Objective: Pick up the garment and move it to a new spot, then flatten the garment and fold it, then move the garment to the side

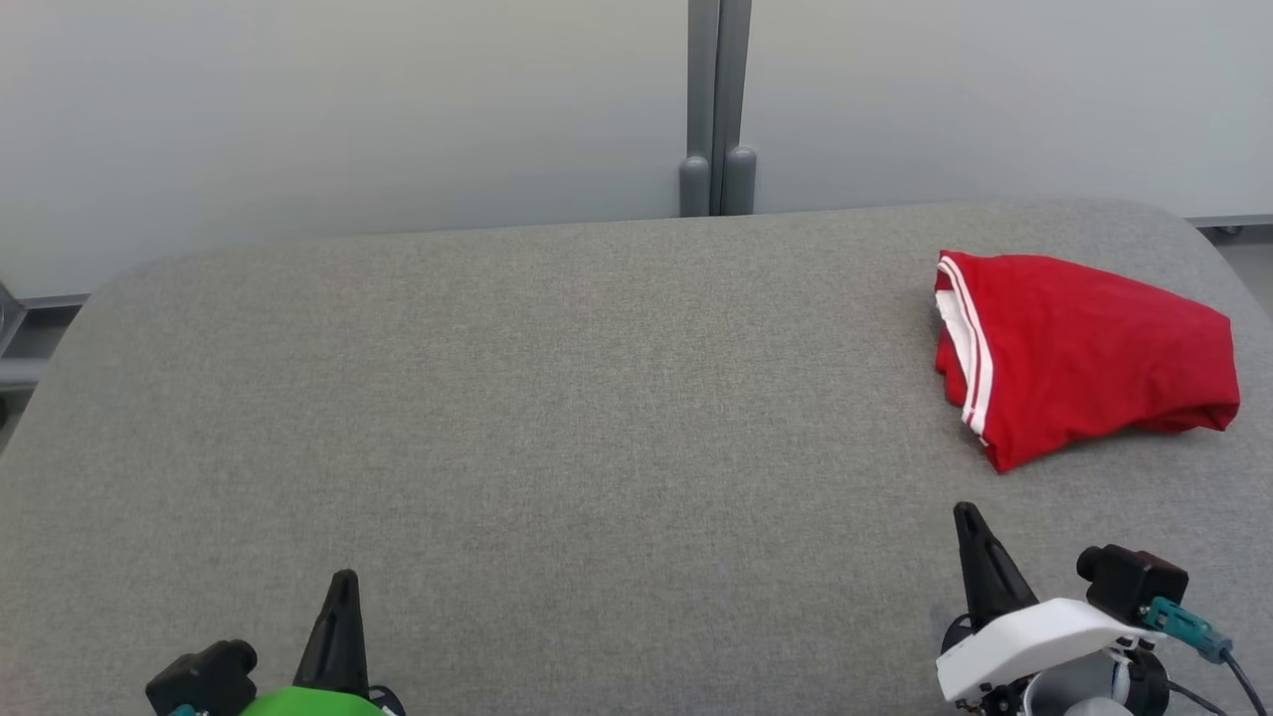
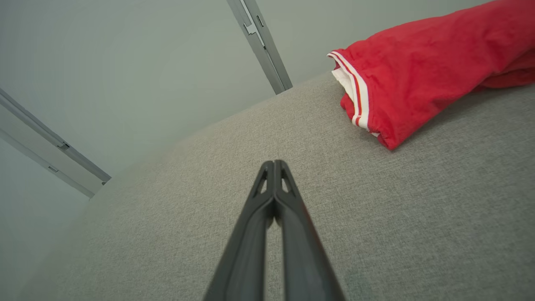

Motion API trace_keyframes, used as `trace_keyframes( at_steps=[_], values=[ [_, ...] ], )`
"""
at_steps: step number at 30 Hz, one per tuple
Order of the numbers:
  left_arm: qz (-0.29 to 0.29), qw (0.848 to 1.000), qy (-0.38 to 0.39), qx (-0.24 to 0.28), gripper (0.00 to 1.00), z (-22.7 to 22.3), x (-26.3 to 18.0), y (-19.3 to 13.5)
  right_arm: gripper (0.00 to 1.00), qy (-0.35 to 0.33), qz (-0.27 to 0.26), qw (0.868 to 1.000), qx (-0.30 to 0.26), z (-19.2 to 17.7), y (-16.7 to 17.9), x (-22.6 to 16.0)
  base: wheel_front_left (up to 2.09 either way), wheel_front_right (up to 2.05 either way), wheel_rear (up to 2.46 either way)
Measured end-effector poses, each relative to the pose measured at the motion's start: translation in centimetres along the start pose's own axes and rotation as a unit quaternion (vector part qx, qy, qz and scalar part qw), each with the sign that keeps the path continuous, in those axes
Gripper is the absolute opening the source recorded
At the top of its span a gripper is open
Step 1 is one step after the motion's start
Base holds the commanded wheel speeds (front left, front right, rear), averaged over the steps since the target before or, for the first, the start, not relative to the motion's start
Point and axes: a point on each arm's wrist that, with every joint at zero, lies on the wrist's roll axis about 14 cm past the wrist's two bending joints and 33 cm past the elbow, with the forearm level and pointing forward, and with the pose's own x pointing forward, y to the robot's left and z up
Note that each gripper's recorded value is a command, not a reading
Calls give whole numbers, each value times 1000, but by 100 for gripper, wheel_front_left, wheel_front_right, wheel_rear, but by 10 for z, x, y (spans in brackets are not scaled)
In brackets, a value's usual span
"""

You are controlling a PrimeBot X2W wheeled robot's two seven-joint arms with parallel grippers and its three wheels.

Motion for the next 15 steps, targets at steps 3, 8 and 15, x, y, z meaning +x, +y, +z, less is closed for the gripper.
trace_keyframes(
  at_steps=[3,8,15],
  values=[
    [5,1000,4,-21,0,0,1,3,0,4,-5,1000,21,0,-3,1,0,0,0],
    [11,999,15,-50,0,-4,1,7,0,10,-14,998,52,0,-9,3,0,0,0],
    [15,996,21,-89,0,-3,5,11,0,14,-24,995,96,2,-15,6,0,0,0]
  ],
)
